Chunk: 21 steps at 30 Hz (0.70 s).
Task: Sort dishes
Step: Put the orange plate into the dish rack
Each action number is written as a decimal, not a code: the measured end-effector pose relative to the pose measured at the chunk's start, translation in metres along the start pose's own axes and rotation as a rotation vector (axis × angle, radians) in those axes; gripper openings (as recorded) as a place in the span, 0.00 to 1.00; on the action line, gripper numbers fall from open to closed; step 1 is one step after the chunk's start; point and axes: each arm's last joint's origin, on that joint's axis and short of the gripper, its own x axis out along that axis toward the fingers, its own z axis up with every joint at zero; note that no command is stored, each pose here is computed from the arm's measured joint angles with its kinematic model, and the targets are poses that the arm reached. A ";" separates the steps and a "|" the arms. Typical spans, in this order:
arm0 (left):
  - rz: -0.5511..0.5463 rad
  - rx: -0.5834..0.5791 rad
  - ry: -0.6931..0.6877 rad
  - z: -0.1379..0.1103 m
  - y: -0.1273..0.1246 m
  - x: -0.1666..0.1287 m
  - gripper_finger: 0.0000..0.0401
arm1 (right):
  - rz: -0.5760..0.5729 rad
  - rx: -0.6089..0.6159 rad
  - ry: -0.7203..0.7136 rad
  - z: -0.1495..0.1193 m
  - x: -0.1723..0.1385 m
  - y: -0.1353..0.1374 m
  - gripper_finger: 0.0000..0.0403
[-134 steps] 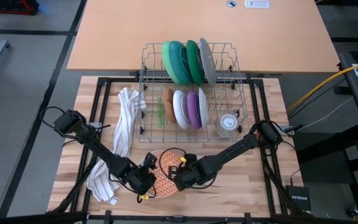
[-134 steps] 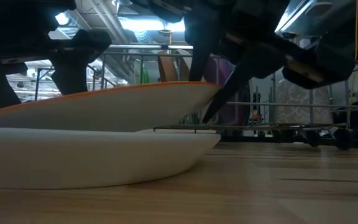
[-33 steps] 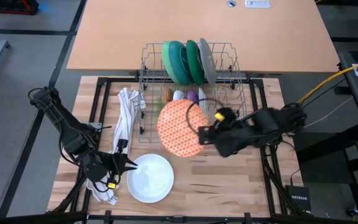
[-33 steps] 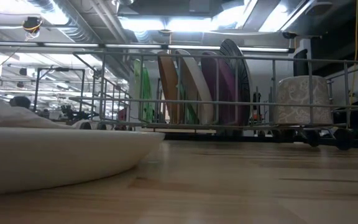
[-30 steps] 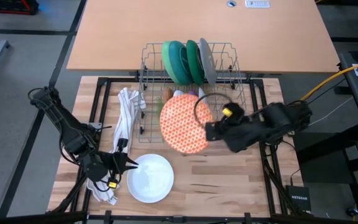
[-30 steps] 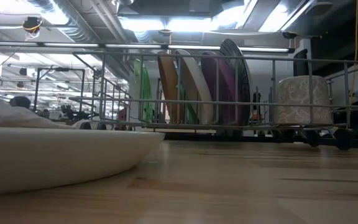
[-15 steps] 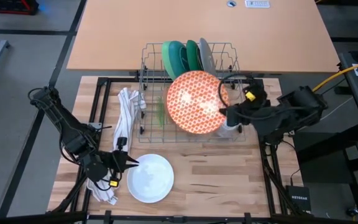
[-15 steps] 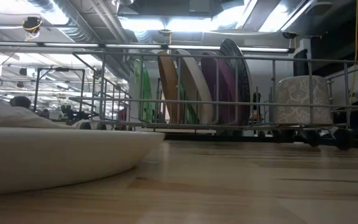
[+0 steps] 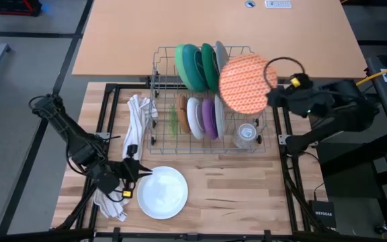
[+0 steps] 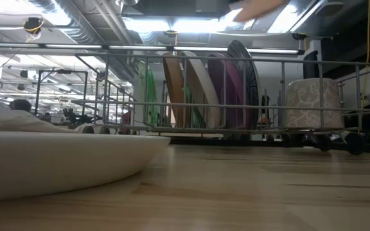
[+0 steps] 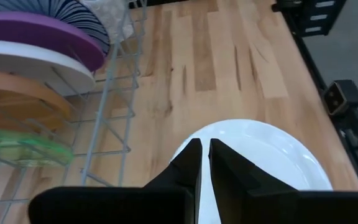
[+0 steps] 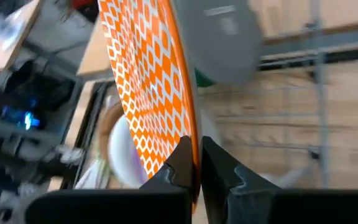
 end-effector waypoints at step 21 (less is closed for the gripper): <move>0.159 -0.055 0.028 0.011 0.036 0.025 0.03 | -0.425 0.015 0.128 -0.064 0.095 -0.026 0.03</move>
